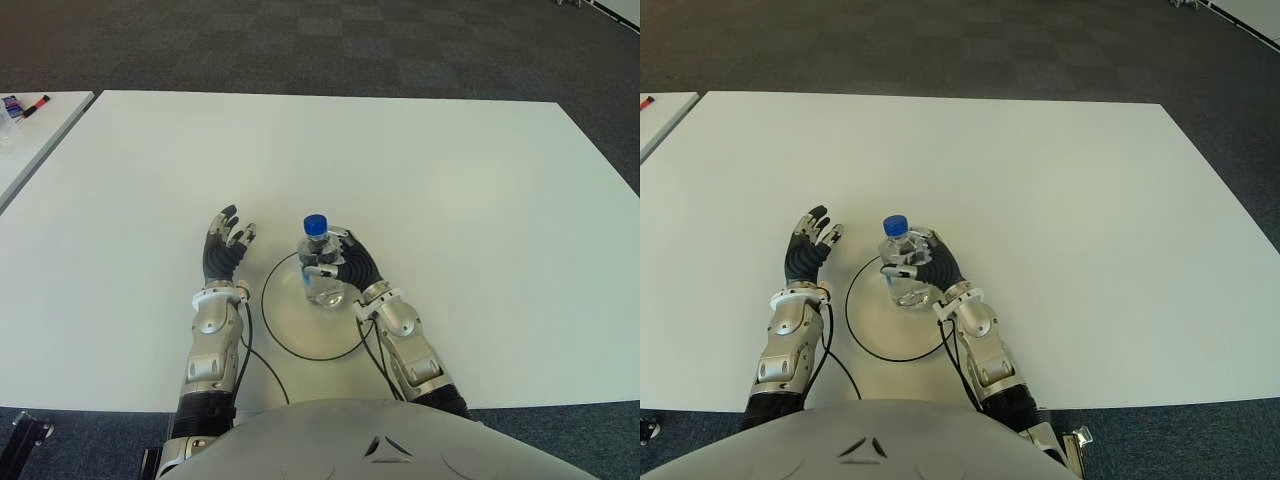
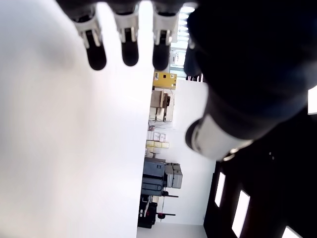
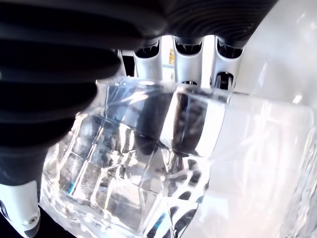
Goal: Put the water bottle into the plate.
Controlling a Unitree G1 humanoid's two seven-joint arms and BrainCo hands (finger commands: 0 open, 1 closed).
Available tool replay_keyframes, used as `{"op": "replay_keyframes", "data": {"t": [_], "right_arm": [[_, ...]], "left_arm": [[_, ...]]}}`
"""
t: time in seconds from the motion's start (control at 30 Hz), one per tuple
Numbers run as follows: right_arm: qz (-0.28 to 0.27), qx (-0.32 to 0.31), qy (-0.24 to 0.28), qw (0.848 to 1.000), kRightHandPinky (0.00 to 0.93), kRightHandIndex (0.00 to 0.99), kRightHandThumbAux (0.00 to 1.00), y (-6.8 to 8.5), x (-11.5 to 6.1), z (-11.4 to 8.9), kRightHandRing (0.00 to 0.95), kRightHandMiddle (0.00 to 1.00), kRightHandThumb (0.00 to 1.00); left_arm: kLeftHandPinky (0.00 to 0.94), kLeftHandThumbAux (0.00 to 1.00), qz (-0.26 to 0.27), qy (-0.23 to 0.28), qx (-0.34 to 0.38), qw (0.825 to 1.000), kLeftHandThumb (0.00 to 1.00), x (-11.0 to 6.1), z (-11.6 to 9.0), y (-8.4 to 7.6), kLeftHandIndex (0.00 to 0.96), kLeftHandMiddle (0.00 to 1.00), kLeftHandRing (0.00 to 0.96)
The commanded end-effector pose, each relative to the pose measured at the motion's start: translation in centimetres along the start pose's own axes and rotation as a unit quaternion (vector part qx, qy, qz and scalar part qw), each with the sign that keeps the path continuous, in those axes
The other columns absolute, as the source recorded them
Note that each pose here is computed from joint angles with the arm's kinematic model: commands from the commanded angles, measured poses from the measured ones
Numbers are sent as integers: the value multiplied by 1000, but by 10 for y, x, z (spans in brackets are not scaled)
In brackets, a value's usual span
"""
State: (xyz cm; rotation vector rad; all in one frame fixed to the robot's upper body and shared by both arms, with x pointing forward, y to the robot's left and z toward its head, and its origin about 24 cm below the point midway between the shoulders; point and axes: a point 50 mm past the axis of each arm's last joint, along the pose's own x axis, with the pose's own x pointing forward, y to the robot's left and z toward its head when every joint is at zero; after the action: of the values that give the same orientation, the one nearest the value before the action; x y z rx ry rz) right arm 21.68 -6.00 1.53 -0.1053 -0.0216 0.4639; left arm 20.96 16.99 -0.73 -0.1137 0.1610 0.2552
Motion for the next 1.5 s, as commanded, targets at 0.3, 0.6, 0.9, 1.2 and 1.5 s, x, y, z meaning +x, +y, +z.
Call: {"op": "replay_keyframes", "data": {"t": [0.3, 0.6, 0.9, 1.2, 1.5], "right_arm": [[-3, 4, -6, 1000, 370, 439, 679, -1, 3, 5, 384, 447, 841], [-3, 0, -4, 1000, 394, 438, 679, -3, 3, 5, 393, 446, 840], [-2, 2, -3, 1000, 405, 437, 680, -4, 4, 6, 406, 448, 841], [9, 14, -16, 1000, 375, 428, 682, -6, 5, 8, 394, 451, 839], [41, 3, -35, 999, 271, 263, 647, -12, 0, 22, 274, 280, 633]], "left_arm": [[141, 782, 10, 10, -10, 1000, 391, -1, -2, 0, 173, 112, 94], [144, 781, 6, 8, -11, 1000, 398, -2, -2, 1, 172, 111, 91], [149, 787, 6, 8, -15, 1000, 404, -2, -2, 1, 177, 115, 96], [154, 788, 6, 7, -14, 1000, 403, -1, -3, 1, 179, 120, 102], [162, 792, -1, 5, -11, 1000, 409, -1, -2, 0, 185, 129, 112]]}}
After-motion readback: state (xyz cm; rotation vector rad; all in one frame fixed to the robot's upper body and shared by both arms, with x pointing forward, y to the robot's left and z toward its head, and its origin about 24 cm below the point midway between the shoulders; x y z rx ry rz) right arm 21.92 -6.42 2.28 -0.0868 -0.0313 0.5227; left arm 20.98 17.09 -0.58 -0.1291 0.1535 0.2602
